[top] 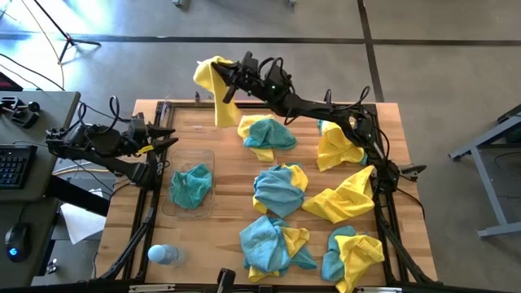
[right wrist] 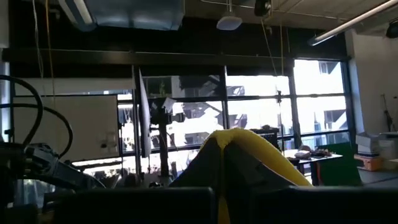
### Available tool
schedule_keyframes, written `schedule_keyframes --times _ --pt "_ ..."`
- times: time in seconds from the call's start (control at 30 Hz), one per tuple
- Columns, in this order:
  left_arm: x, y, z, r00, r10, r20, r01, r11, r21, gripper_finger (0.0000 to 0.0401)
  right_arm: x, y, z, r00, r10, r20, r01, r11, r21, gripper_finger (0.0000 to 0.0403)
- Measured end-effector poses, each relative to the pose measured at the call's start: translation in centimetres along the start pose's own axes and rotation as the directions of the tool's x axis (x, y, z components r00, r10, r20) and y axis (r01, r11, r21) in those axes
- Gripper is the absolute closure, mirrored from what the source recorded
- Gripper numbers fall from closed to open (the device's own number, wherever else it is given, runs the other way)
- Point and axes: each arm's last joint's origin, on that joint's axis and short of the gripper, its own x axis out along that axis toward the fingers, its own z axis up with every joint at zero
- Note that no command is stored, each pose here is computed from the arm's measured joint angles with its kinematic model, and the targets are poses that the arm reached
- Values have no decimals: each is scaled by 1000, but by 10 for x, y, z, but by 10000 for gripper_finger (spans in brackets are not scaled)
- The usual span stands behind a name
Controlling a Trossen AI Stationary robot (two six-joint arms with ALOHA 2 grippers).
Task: Sort microfiber towel by color & place in baskets
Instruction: Put the yellow microfiber cloth into the top transparent bin
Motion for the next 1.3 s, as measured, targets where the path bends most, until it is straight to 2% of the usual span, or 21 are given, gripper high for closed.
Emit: schedule_keyframes --times 0.17,0.27,0.4,0.53,0.63,0.73,0.83,0.97,1.17,1.3 --pt "0 0 0 1000 0 0 0 1000 0 259 0 7 -11 994 27 -106 -31 999 -39 403" --pt "0 0 0 1000 0 0 0 1000 0 259 -1 10 -21 976 26 -214 -33 999 -26 403" --pt "0 0 0 1000 0 0 0 1000 0 259 -7 8 -39 917 11 -400 -24 999 -26 403" --pt "0 0 0 1000 0 0 0 1000 -1 259 -14 7 -52 848 -4 -531 5 1000 0 403" --pt "0 0 0 1000 0 0 0 1000 -1 259 -18 7 -58 809 -3 -587 19 1000 21 403" --pt "1 -1 0 1000 3 -3 -3 1000 3 259 -18 7 -56 803 12 -595 6 1000 28 403" --pt "4 -3 0 1000 24 -10 -24 1000 15 259 -19 9 -39 806 13 -592 5 1000 28 403" --pt "11 -10 1 999 32 -38 -29 997 77 259 -26 9 3 790 -2 -613 24 999 29 403" --pt "21 -23 14 998 9 -63 1 988 155 259 -53 25 60 681 19 -732 11 999 36 403" --pt "24 -30 27 995 -46 -85 61 981 182 259 -80 52 89 618 -60 -784 64 998 -25 403"
